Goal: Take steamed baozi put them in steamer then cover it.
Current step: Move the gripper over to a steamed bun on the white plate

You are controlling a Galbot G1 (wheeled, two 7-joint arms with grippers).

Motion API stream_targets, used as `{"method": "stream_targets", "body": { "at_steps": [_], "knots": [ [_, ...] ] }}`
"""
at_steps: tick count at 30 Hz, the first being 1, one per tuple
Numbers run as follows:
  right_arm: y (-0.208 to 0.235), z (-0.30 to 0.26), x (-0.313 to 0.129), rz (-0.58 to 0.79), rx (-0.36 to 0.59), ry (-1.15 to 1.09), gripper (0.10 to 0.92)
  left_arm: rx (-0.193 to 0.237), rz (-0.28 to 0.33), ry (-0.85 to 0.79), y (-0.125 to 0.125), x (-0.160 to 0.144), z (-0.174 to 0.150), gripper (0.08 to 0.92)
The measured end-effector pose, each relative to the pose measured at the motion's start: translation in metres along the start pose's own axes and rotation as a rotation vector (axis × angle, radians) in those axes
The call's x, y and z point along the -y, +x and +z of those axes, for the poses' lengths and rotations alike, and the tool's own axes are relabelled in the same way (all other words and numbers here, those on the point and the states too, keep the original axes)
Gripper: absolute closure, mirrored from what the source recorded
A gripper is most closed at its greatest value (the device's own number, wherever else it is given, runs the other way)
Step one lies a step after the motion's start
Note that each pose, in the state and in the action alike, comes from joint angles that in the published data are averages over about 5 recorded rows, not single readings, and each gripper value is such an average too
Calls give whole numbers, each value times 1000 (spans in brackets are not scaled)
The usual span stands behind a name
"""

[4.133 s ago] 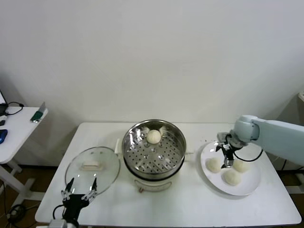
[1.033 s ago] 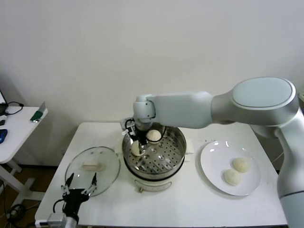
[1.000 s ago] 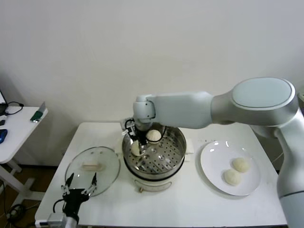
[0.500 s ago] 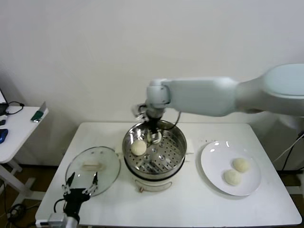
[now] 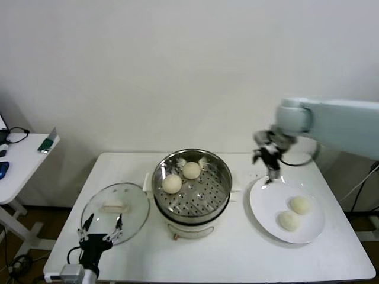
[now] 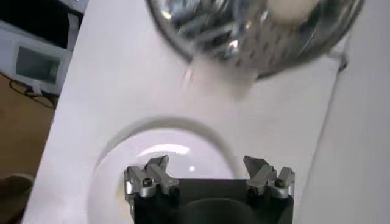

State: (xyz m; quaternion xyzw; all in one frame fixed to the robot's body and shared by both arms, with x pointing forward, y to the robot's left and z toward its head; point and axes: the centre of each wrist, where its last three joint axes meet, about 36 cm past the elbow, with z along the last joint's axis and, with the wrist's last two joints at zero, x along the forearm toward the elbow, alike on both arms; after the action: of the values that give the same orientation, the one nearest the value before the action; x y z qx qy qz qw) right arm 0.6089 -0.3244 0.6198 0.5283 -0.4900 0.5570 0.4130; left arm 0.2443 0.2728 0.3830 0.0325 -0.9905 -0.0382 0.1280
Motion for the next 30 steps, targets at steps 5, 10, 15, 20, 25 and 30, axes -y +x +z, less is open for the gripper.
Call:
{"method": "stream_targets", "body": {
  "at_steps": [5, 10, 15, 20, 25, 30],
  "knots": [
    [-38, 36, -27, -24, -3, -54, 200, -2, -3, -2, 1, 0, 0, 177],
    [-69, 56, -44, -41, -9, -94, 200, -6, -7, -3, 3, -1, 1, 177],
    [-92, 68, -53, -56, -21, -120, 200, -9, -13, -3, 4, -3, 2, 177],
    [-111, 73, -59, -66, -34, -134, 200, -15, -16, -2, 4, -4, 5, 177],
    [-127, 75, -63, -74, -43, -141, 200, -18, -18, -1, 4, -4, 7, 177],
    [-141, 77, -68, -73, -45, -152, 200, -19, -18, 0, 2, -4, 7, 177]
  ]
}}
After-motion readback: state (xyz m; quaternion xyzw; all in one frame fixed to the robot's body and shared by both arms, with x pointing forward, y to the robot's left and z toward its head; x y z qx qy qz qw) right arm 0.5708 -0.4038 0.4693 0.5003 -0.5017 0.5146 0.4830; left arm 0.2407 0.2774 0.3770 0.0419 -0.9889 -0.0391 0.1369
